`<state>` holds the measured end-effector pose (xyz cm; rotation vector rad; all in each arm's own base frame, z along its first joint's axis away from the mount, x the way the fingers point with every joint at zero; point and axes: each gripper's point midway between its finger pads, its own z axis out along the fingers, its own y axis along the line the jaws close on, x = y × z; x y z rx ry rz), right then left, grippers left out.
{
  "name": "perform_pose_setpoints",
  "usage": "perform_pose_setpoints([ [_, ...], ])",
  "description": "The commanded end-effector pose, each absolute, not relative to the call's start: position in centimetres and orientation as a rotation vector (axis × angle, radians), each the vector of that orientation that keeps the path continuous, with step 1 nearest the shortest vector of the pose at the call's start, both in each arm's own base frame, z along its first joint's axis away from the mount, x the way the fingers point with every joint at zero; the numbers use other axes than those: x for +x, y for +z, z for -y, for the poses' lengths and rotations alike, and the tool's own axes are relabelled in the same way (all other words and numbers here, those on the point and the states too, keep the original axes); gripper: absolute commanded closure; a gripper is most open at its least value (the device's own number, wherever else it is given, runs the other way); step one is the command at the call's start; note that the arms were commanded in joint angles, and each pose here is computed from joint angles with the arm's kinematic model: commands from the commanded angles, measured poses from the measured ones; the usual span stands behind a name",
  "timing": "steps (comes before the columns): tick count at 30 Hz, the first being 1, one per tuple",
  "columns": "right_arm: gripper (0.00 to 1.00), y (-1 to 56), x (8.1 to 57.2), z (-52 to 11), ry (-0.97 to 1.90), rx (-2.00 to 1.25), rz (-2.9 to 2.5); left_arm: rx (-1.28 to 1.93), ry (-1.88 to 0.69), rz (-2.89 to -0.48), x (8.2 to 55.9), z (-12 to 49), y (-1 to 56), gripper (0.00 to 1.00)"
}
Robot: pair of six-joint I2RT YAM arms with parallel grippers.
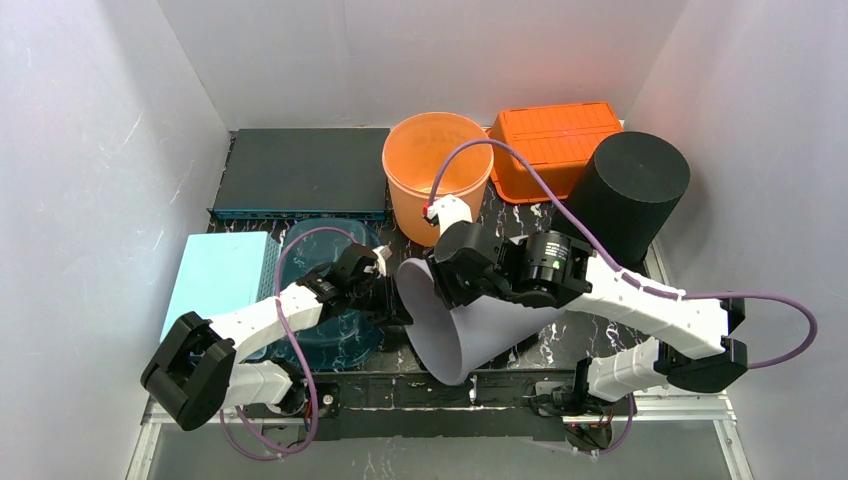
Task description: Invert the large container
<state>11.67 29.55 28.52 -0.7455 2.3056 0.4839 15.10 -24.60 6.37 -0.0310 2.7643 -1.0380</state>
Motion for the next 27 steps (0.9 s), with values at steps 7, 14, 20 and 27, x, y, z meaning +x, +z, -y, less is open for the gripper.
perform_pose_setpoints([
  [7, 0.71, 26.7, 10.9, -29.2, 0.382, -0.755, -2.350, -0.044, -0.937, -2.832, 14.7, 23.7, 6.3, 1.00],
  [14, 0.89, 25.5, 11.0, -30.8, 0.426, -0.703, -2.342, -0.039, -0.933, -2.821, 15.5, 24.2, 7.5, 0.94],
  [20, 0.93, 24.8, 11.6, -31.6, 0.486, -0.596, -2.315, -0.044, -0.851, -2.816, 16.0, 23.4, 9.0, 0.85],
  [27, 0.90, 25.3, 12.4, -30.7, 0.541, -0.480, -2.251, -0.087, -0.771, -2.737, 15.7, 21.1, 12.7, 0.65],
])
